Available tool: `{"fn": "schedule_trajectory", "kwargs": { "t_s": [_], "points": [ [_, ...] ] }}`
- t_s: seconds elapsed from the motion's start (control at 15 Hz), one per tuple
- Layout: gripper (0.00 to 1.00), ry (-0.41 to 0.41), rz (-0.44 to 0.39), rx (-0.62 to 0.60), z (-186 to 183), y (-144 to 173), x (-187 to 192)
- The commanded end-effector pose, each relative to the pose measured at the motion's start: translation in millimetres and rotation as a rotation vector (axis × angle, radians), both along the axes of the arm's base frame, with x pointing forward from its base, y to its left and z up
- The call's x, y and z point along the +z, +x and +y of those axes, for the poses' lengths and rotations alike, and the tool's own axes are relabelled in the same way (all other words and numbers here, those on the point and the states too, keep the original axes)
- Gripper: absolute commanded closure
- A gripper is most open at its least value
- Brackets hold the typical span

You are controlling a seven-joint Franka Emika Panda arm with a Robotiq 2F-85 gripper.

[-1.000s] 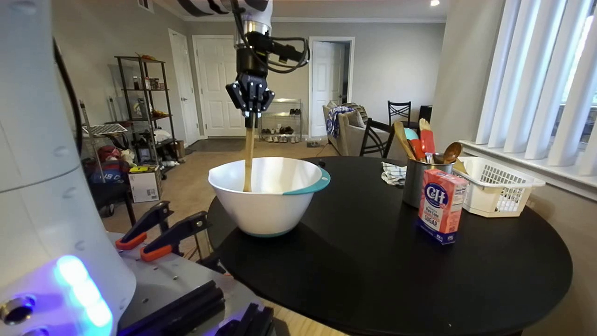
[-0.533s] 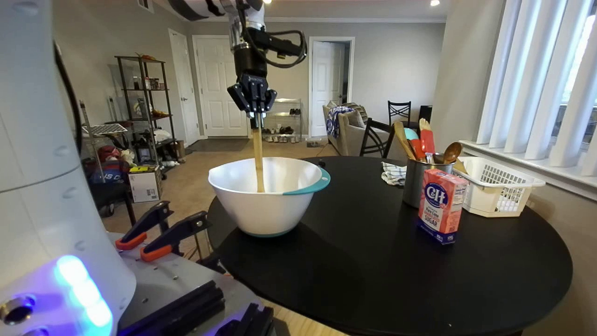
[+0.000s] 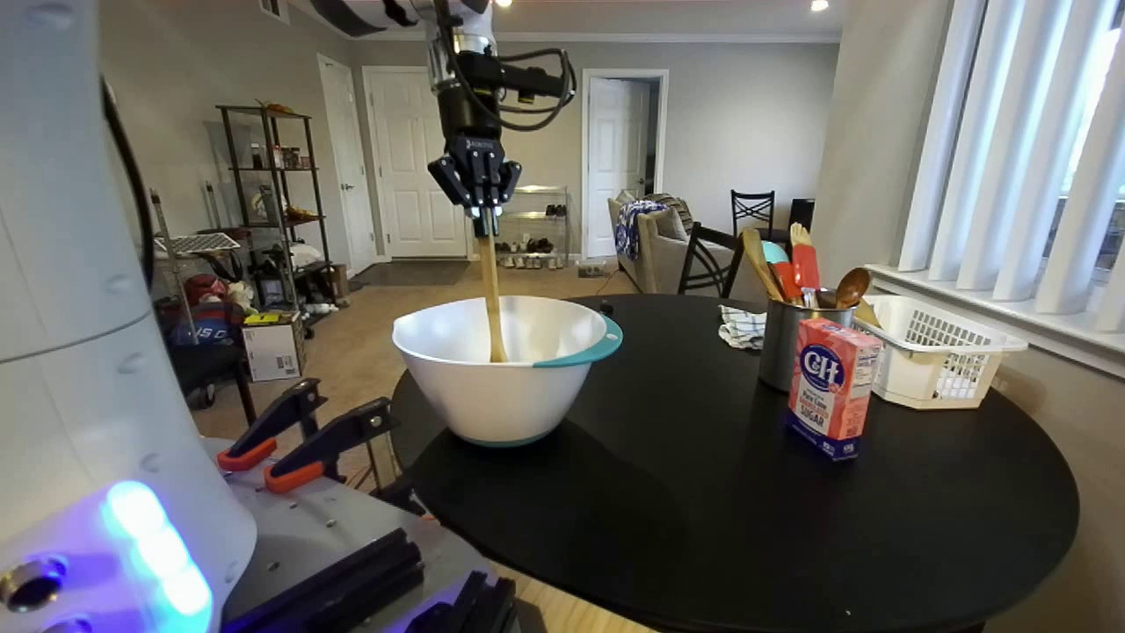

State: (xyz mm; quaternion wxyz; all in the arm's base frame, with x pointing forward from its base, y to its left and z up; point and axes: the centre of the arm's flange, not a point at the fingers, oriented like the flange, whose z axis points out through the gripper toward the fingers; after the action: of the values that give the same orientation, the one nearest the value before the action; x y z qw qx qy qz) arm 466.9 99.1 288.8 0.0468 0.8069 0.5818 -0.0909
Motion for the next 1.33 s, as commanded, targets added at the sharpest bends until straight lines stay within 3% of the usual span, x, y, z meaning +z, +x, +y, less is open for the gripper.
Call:
{"fn": "schedule_trajectory", "kwargs": {
  "t_s": [0.0, 0.67, 1.27],
  "points": [
    [0.97, -0.017, -0.064, -0.013, 0.7, -12.1, 6.5],
    [0.97, 0.032, -0.123, -0.009, 7.9, -9.6, 9.1],
    [0.97, 0.162, -0.045, 0.005, 11.4, -13.3, 4.8]
  ]
}}
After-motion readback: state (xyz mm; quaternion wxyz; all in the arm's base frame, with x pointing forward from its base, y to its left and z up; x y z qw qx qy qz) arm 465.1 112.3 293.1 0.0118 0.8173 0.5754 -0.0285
